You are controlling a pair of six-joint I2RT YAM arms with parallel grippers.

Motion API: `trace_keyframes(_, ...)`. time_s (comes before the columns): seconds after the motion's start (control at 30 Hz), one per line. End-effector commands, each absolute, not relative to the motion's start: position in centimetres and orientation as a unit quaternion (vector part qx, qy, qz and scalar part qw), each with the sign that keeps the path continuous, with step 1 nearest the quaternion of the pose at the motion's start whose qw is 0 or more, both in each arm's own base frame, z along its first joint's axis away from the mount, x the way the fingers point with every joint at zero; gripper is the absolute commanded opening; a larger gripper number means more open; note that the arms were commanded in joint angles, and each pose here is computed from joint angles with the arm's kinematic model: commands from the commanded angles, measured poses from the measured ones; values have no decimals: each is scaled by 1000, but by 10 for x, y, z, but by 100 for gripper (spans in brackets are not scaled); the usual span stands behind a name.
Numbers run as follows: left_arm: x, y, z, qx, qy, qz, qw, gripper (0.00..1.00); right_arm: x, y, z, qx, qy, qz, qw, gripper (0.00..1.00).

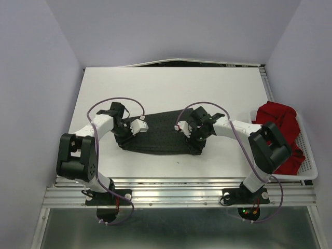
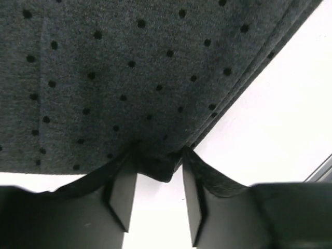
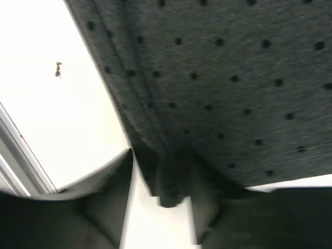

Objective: Fold and stack the skirts
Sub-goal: Fold the skirt

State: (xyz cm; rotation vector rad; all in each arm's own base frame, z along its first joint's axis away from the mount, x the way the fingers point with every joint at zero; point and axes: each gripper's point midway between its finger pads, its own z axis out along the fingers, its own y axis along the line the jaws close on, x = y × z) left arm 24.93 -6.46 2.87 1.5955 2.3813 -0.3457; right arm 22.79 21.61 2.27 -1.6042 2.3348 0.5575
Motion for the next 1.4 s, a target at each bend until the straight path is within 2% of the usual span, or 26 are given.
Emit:
trace_keyframes(0.0,255,-62,55,549,812,-104,169,56,241,224,54,-535,803,193,176,56)
trace_keyframes(0.13,261,-73,90,545,801,-116,220,57,234,231,78,-517,804,221,193,60)
trace_keyframes(0.33,286,-89,117,499,808,-130,284,56,211,249,69,-511,798,268,174,57)
trace_keyframes(0.43,299,-88,102,475,823,-122,286,54,203,250,50,-527,794,259,158,49)
trace_keyframes(0.5,304,-82,86,465,834,-110,274,51,203,246,30,-536,796,239,147,39)
trace_keyframes(0.67,291,-73,54,492,833,-100,234,42,240,219,0,-550,807,126,173,20)
trace_keyframes(0.77,279,-60,33,521,822,-72,217,38,281,188,-21,-533,824,54,184,8)
trace_keyframes(0.83,270,-56,22,542,812,-61,208,35,307,176,-30,-518,834,40,188,7)
trace_keyframes(0.9,251,-63,12,564,800,-68,192,34,349,173,-15,-499,836,25,228,7)
trace_keyframes(1.07,224,-119,11,621,753,-92,198,35,440,166,15,-469,831,-18,298,13)
trace_keyframes(1.1,217,-149,16,644,729,-108,204,39,473,172,45,-450,825,-29,340,14)
trace_keyframes(1.13,213,-167,21,647,723,-125,208,42,485,177,56,-430,830,-27,356,16)
trace_keyframes(1.23,209,-242,63,642,703,-189,240,52,514,186,101,-397,824,-19,405,32)
trace_keyframes(1.27,217,-263,88,626,705,-204,264,54,512,189,115,-390,824,-10,411,45)
trace_keyframes(1.37,237,-275,122,610,706,-185,309,56,495,204,134,-380,828,50,410,56)
